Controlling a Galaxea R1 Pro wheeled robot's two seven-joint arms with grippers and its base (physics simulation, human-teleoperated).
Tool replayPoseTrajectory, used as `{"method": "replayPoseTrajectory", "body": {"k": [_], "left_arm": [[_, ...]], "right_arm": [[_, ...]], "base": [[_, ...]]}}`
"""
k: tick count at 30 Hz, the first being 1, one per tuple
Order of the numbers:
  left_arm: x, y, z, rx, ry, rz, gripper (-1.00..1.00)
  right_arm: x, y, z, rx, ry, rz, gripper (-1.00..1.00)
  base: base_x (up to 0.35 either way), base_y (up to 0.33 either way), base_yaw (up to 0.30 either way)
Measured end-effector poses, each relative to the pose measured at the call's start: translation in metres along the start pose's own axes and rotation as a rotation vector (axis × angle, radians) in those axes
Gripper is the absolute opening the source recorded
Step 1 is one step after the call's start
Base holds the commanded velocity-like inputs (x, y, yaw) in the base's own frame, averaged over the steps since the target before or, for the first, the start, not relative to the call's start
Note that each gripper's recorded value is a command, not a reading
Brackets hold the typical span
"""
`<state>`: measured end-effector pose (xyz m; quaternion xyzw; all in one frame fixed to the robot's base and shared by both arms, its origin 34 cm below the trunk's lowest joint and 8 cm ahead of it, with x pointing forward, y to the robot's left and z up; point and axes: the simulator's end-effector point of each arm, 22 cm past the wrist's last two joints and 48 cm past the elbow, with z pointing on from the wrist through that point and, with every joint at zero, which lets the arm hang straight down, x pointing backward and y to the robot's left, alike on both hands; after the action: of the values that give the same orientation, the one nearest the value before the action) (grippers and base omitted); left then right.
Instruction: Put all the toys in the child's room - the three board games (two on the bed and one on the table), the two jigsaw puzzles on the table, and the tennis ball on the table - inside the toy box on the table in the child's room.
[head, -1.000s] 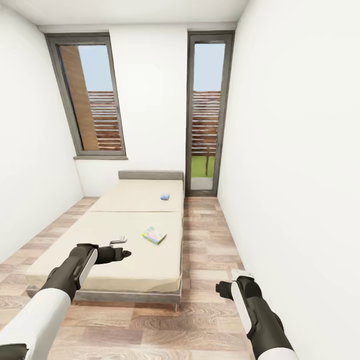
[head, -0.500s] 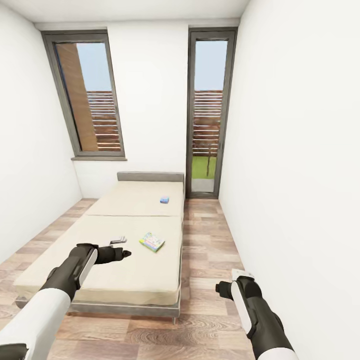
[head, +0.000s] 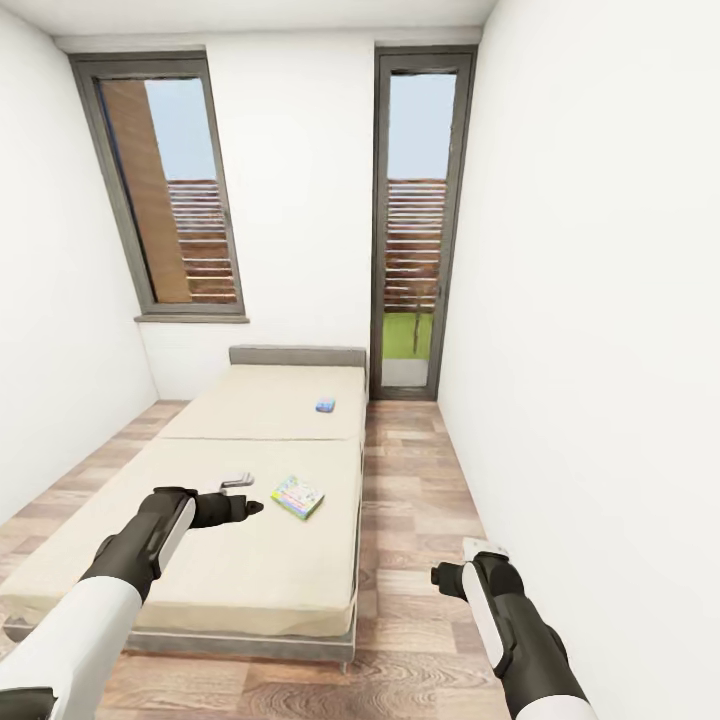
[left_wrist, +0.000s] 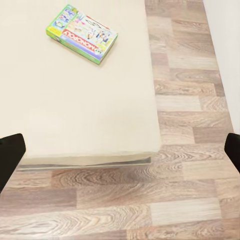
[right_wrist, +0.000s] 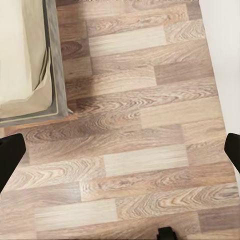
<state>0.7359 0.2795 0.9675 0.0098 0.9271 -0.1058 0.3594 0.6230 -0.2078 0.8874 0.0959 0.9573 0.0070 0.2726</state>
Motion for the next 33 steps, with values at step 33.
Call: {"method": "replayPoseTrajectory", "body": {"k": [33], "left_arm": [[-0.0013, 0.0031, -0.0010, -0.005, -0.003, 0.000, 1.00]], "right_arm": [[0.0001, 0.0007, 0.0002, -0.002, 0.001, 0.001, 1.00]], "base": [[0.121, -0.048, 0.000]]}}
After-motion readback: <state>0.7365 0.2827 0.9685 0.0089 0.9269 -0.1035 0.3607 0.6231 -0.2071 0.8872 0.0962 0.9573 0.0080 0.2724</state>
